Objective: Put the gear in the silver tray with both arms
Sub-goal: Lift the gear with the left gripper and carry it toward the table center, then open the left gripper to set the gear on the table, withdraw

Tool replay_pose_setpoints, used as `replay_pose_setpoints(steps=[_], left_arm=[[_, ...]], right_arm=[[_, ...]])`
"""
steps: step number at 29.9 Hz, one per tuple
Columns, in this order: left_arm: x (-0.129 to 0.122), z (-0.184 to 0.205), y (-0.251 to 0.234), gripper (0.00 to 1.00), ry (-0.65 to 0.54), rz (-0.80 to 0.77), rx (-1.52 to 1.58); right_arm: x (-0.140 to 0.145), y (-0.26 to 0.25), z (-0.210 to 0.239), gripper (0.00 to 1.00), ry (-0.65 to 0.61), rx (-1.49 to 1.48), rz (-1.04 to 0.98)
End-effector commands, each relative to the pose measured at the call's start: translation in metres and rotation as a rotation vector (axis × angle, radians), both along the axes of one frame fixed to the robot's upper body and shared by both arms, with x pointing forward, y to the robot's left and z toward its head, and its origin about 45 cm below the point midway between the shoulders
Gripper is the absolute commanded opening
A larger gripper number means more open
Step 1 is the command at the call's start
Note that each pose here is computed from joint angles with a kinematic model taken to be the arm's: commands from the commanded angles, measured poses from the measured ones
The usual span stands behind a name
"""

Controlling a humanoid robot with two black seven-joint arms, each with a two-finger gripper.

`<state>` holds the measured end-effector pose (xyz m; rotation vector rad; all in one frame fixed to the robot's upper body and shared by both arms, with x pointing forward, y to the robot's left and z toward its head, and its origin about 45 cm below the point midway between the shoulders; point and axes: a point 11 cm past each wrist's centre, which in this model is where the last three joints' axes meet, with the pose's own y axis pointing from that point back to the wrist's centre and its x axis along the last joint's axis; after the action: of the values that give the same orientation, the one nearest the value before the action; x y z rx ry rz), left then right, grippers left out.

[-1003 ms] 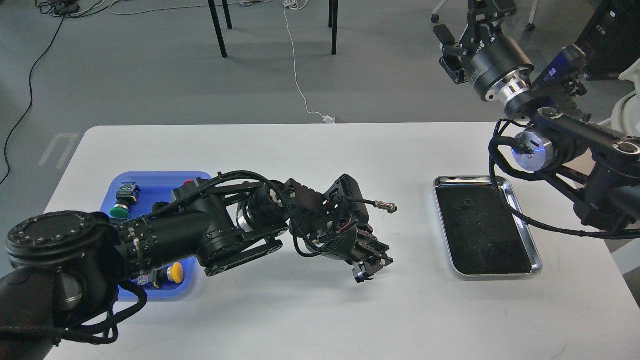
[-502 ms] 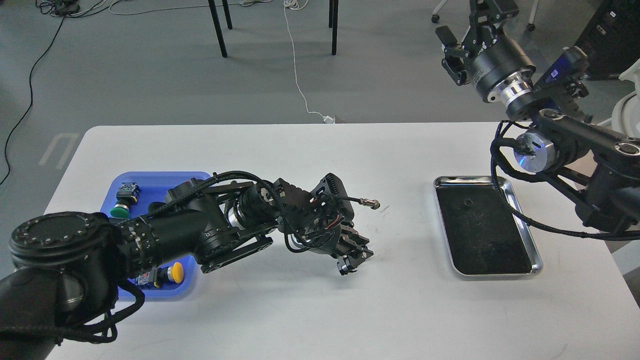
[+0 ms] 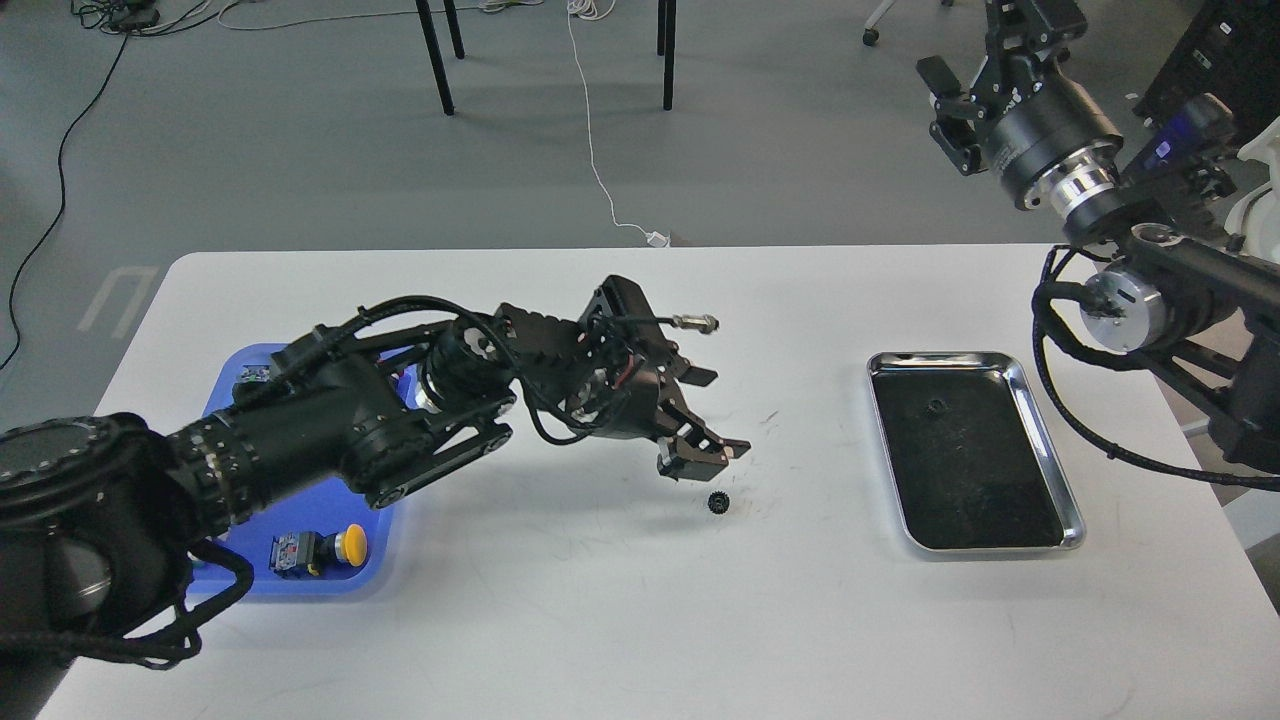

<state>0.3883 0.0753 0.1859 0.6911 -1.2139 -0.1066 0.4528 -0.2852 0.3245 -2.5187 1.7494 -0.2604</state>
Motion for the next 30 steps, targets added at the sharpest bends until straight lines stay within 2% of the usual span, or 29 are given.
replay_pose_setpoints(steps=[1,6,10,15,21,25,30], left_arm=[[0.008,0.009,0.043,0.97,0.194,0.216,-0.246],[0.003,0.024,0.093,0.98,0.540,0.518,-0.770],[-0.005,0.026,0.122,0.98,0.690,0.664,-1.114],[-0.008,0.030,0.144,0.98,0.717,0.749,-1.350],[0.003,0.042,0.182,0.98,0.823,0.845,-1.690],[0.004,0.044,0.186,0.98,0.817,0.847,-1.704],[0.004,0.045,0.185,0.98,0.819,0.845,-1.717]], right_arm=[[-0.017,-0.014,-0.019,0.98,0.045,-0.143,0.095],[-0.051,-0.014,-0.053,0.98,0.082,-0.489,0.341],[-0.067,-0.009,-0.075,0.99,0.057,-0.808,0.522],[-0.073,0.016,-0.089,0.99,0.016,-1.145,0.776],[-0.075,0.066,-0.096,0.99,-0.044,-1.339,1.002],[-0.084,0.098,-0.114,0.99,-0.090,-1.444,1.152],[-0.091,0.110,-0.139,0.99,-0.117,-1.589,1.288]])
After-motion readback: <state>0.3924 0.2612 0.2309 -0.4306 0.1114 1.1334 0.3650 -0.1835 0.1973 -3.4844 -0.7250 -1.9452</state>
